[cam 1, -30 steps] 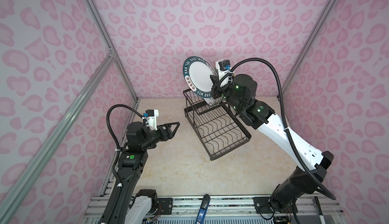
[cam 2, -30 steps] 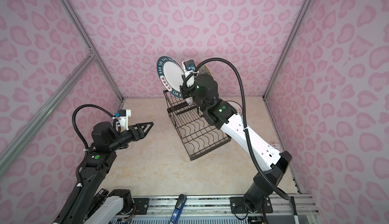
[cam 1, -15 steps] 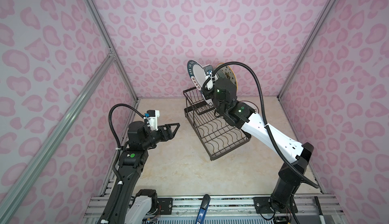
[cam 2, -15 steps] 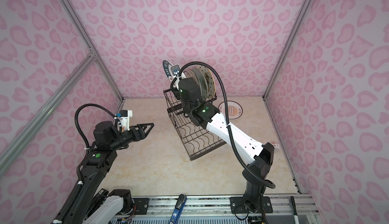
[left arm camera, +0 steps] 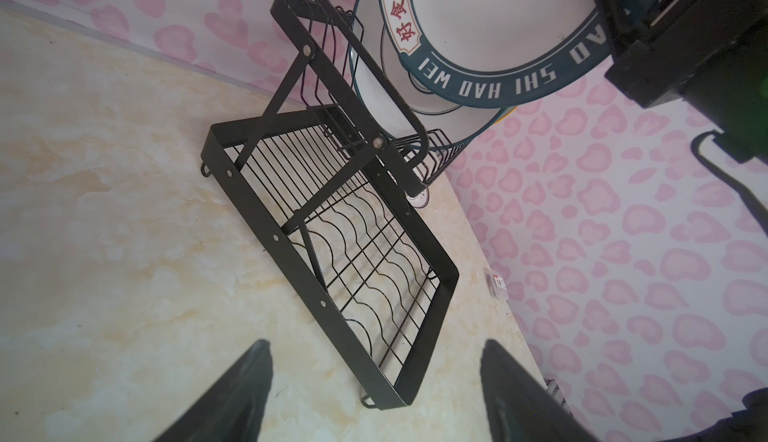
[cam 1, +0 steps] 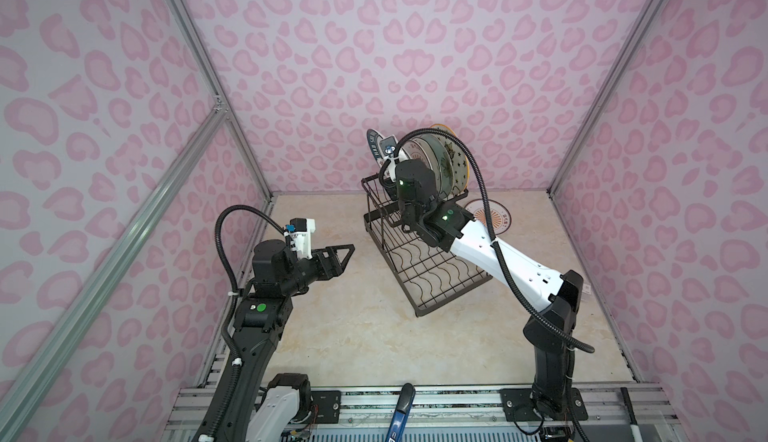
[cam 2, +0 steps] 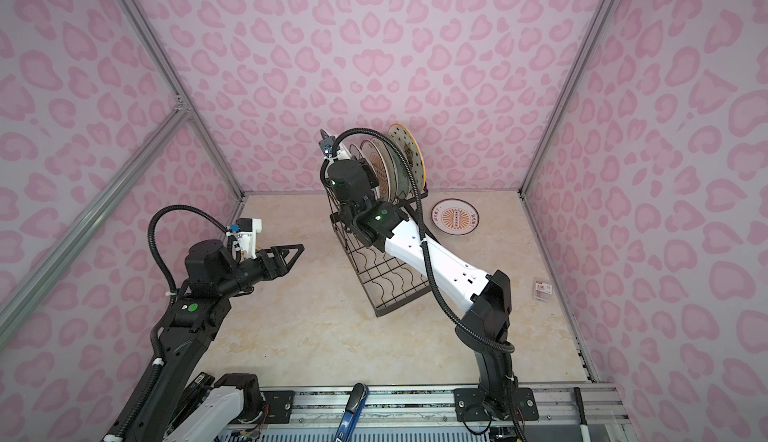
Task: Load the plates into the dish rack
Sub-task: 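Lower the plate into the rack slot nearest the robot with the right gripper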
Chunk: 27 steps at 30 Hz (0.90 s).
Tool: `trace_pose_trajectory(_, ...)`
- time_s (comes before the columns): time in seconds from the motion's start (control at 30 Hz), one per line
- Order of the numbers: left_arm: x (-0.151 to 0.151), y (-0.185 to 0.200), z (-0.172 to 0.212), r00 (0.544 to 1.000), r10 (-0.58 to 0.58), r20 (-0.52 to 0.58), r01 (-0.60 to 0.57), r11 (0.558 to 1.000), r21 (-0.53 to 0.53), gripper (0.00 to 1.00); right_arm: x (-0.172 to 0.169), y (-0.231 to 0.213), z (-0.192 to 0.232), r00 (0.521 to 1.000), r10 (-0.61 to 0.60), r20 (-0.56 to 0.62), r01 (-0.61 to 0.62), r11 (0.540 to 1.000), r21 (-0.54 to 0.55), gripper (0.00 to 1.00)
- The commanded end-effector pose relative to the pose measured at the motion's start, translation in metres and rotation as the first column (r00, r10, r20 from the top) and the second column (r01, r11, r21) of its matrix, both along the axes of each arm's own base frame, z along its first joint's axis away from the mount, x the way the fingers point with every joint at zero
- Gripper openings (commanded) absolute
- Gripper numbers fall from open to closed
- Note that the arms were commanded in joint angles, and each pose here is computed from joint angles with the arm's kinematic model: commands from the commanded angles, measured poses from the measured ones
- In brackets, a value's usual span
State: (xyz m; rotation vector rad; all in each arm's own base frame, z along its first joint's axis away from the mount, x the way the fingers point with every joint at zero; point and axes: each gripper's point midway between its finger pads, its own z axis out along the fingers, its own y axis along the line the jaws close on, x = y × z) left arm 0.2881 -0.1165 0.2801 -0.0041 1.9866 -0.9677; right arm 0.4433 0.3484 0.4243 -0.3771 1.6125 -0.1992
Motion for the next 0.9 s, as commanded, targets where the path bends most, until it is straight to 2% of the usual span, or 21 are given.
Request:
trace_pose_trajectory(0.0,0.000,0.000,0.009,0.999,-0.004,0.032,0.004,1.000,0.007,0.81,0.003,-0.004,0.000,0.999,-0.049,0.011,0.049,0.998,0.026,0.00)
trace_pose_trajectory(0.87,0.000,-0.001,0.020,0.999,-0.011,0.039,0.011,1.000,0.011,0.81,0.025,-0.010,-0.037,0.993,-0.114,-0.041,0.114,0.993,-0.007,0.00)
